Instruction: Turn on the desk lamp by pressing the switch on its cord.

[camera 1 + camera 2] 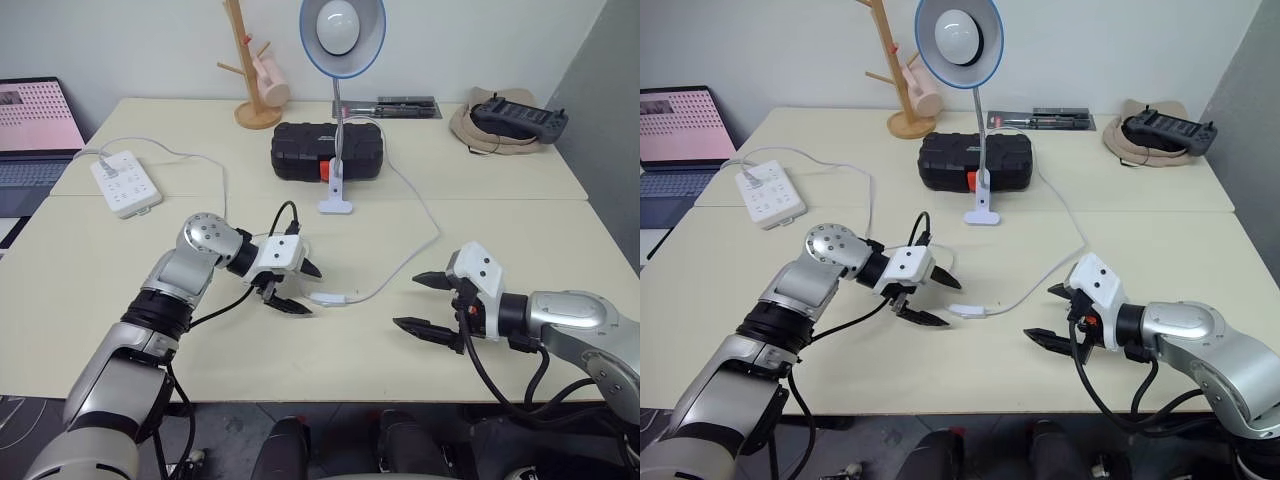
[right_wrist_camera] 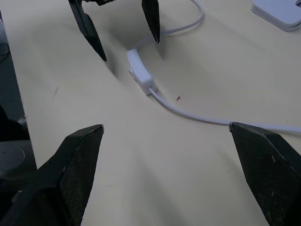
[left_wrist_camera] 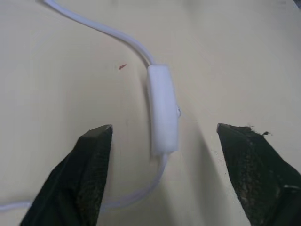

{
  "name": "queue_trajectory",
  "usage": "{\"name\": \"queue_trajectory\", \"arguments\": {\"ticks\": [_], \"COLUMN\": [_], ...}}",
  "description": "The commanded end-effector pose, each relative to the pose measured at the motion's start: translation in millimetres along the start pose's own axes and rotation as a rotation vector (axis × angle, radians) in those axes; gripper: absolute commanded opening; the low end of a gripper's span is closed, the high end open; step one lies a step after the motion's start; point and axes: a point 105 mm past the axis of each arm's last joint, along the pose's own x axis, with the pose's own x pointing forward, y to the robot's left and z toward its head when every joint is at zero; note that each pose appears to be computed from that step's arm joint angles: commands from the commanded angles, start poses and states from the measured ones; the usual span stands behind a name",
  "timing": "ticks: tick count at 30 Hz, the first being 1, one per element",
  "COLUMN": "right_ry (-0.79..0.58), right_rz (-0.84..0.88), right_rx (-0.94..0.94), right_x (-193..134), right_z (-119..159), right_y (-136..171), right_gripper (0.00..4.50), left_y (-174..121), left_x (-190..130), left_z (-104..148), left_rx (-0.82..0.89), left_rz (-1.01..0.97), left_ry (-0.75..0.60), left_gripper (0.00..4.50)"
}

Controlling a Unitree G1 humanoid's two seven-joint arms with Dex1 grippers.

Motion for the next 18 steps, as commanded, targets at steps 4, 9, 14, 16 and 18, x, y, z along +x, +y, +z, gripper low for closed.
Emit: {"name": "queue_trajectory", "arguments": {"ticks": [4, 9, 14, 16, 18], "right_ry": [-0.023, -0.023, -0.022, -0.021, -0.019], "right_rz": [-0.013, -0.015, -0.017, -0.017, -0.015], "right_rx": [-0.004, -0.005, -0.007, -0.007, -0.005], "right_x": [-2, -3, -2, -2, -2], "right_z": [2, 2, 3, 3, 3], "right_y": [-1, -4, -7, -7, -6], "right_gripper": [4.50, 4.50, 4.50, 4.50, 4.50], "left_y": [-7, 3, 8, 9, 10], "left_x": [-6, 6, 16, 18, 18], "left_z": [-21, -17, -13, -11, -8], "left_rx": [-0.089, -0.090, -0.089, -0.093, -0.101], "left_rz": [0.060, 0.076, 0.080, 0.079, 0.071], "left_ry": [-0.054, -0.080, -0.112, -0.128, -0.149], "left_gripper": [4.45, 4.45, 4.45, 4.45, 4.45]}}
